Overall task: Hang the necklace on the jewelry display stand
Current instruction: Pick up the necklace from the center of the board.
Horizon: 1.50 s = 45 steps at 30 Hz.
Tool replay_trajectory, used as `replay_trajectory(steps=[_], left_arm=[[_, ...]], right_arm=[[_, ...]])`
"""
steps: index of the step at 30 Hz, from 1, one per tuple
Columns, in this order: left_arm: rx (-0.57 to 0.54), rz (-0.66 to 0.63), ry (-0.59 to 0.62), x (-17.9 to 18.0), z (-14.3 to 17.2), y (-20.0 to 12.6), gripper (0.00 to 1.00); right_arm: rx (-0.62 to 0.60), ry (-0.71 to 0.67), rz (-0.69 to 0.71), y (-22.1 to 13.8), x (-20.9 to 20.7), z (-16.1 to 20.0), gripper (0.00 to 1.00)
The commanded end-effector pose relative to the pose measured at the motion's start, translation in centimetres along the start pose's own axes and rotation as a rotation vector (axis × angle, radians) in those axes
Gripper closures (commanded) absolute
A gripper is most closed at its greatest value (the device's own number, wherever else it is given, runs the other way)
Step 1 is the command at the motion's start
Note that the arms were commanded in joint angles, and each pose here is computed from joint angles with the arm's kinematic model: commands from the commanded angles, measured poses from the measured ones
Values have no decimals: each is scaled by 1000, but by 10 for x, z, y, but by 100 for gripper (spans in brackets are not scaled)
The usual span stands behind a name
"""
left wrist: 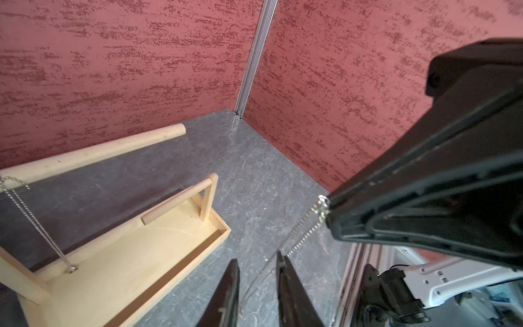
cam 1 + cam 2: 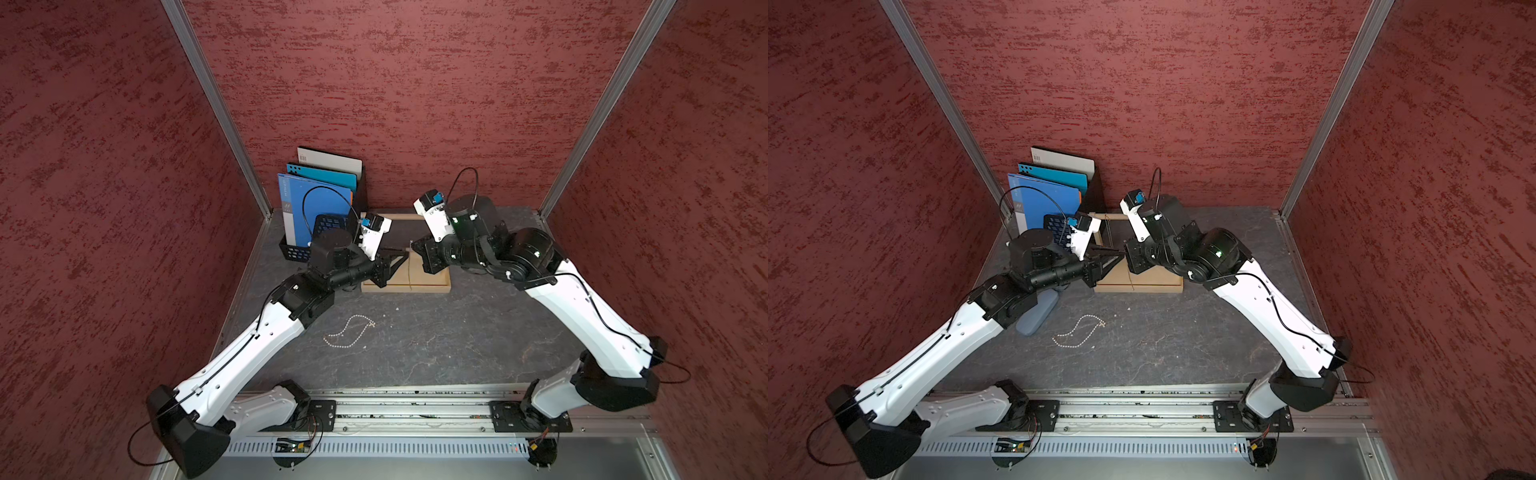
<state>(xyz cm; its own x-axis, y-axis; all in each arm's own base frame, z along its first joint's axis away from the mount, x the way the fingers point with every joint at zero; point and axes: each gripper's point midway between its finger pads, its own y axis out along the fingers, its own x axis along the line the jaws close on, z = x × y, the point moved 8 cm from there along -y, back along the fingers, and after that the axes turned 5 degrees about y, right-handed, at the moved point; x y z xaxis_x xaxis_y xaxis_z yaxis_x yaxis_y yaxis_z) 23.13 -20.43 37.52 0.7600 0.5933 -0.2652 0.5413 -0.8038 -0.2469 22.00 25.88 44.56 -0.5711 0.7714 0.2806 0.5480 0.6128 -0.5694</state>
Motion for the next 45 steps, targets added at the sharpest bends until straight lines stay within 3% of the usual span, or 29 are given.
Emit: replay_trajectory(steps=[1, 7, 10, 17, 26, 32, 36, 42, 45], left_arm=[[-50, 16, 6, -4, -14, 1, 72], [-58, 26, 8, -4, -15, 3, 87], [-60, 32, 10, -4, -14, 2, 88], [-45, -17, 5, -2, -3, -7, 73], [-33, -9, -17, -6, 4, -10, 65], [-33, 5, 1, -11, -2, 0, 65], [-34, 7, 5, -12, -7, 8, 73], [-26, -4, 7, -11, -9, 12, 100], [-16, -9, 10, -12, -8, 9, 100]], right_arm=[[7, -6, -32, -2, 4, 3, 100], [15, -4, -28, 1, 3, 5, 100], [15, -4, -25, 2, 3, 5, 100], [0, 7, 15, 1, -1, 3, 100], [-14, 28, 50, 3, -4, 1, 100], [-5, 32, 61, 5, -4, 1, 100], [2, 32, 65, 7, -5, 2, 100], [6, 31, 88, 7, -7, 3, 100], [9, 30, 121, 7, -10, 4, 100]])
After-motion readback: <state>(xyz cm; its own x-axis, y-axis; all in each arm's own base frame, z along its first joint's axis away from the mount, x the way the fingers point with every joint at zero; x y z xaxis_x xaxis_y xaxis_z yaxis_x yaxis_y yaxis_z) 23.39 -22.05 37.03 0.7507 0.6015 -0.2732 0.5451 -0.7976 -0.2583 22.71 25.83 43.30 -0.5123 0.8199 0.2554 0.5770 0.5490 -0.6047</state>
